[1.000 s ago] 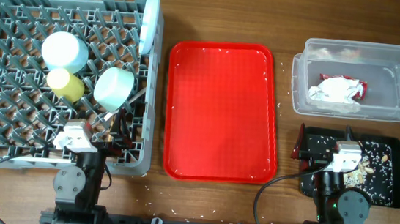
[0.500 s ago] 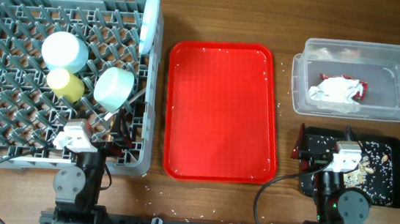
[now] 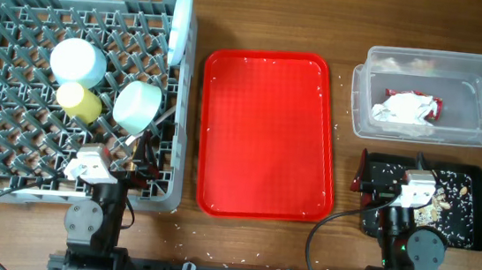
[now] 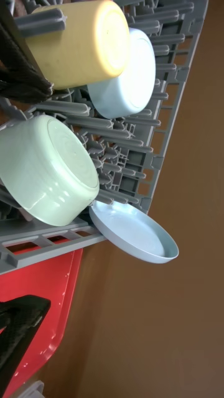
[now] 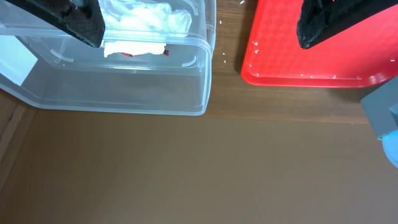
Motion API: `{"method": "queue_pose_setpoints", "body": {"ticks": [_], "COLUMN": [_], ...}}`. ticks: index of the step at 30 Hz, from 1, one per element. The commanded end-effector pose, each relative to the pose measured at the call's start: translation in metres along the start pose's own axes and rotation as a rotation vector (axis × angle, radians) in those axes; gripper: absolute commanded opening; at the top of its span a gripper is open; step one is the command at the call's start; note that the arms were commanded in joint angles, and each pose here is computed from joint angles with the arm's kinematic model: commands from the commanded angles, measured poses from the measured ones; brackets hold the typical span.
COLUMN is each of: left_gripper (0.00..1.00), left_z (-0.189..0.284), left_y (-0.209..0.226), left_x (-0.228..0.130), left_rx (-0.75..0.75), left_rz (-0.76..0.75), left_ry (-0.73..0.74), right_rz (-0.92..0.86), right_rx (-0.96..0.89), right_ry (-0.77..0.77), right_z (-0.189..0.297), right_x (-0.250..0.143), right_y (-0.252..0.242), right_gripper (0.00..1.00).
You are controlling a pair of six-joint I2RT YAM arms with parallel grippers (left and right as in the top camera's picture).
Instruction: Sort waste into correct bins and load items into the dishwasher rack
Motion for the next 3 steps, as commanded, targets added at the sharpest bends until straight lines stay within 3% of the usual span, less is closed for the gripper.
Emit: {"method": "queue_pose_setpoints", "body": {"ticks": [1,3], "left_gripper": [1.0,1.0], "left_z": [0.0002,0.0003], "left_y": [-0.0037,-0.0037], "left_x": [-0.001,-0.0008], "left_rx": [-0.022,-0.022], "left_rz": [-0.024,-0.024], "left_ry": [-0.001,-0.002], "right_rz": [-0.015,-0.015], "right_rx": [-0.012,-0.012], "right_ry": [-0.009,-0.009], "right_z": [0.0003,0.0003], "right_x": [0.0016,0.0016], "right_y": [-0.002,-0.002], "right_gripper": [1.0,1.0]}}
Point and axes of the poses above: each gripper's point midway between its finger pads, its own z axis back along the fingers, its own y axis along the line the jaws close on, x = y × z, the point moved 2 cm from there along z, back along the fingers, and after that the axes turned 11 degrees about -z, right-handed, at the moved point
